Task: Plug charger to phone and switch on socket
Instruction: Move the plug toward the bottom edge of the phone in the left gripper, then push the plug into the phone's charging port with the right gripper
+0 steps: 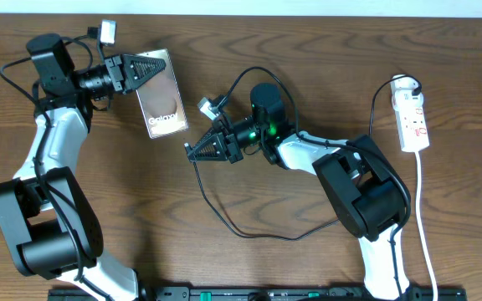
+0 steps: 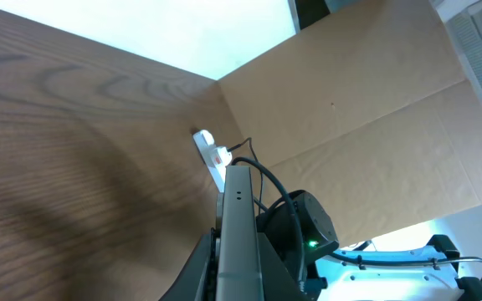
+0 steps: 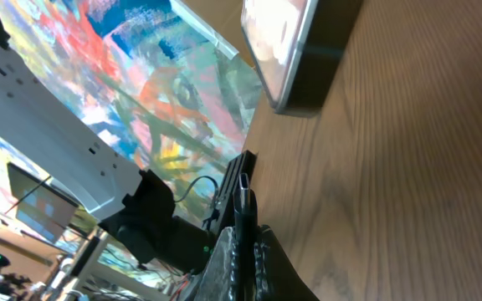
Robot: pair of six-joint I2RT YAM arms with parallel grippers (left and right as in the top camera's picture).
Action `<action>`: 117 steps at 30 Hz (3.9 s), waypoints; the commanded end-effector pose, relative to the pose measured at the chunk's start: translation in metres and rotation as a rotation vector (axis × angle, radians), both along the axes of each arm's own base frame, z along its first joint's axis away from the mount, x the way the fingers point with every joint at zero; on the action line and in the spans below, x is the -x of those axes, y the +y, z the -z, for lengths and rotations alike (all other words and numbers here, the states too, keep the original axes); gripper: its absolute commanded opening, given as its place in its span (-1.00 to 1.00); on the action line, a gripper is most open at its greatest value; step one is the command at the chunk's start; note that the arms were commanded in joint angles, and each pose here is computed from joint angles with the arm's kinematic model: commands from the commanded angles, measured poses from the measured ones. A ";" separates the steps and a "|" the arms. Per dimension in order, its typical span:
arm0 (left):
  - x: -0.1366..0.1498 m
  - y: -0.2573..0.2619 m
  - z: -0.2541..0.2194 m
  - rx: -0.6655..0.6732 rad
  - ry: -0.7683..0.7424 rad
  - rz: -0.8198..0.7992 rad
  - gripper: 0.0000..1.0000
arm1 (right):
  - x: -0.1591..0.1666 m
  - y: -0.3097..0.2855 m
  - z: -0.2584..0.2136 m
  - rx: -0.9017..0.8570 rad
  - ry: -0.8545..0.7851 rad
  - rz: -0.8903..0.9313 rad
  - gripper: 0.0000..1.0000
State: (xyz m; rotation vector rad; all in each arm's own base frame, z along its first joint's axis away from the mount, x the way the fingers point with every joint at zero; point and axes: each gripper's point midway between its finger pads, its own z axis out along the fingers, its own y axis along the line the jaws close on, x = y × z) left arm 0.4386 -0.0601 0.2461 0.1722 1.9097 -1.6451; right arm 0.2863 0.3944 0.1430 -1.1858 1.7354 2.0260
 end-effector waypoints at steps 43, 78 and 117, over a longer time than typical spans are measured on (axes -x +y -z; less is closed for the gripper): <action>-0.008 -0.032 -0.011 -0.023 -0.027 0.005 -0.85 | -0.020 0.000 -0.016 -0.010 0.025 0.084 -0.98; 0.002 -0.049 -0.013 -0.010 -0.031 0.078 -0.85 | -0.026 -0.002 -0.022 -0.026 0.017 0.107 -0.98; 0.002 -0.047 -0.014 -0.008 -0.032 0.080 -0.85 | -0.034 -0.008 -0.022 -0.022 0.025 0.130 -0.98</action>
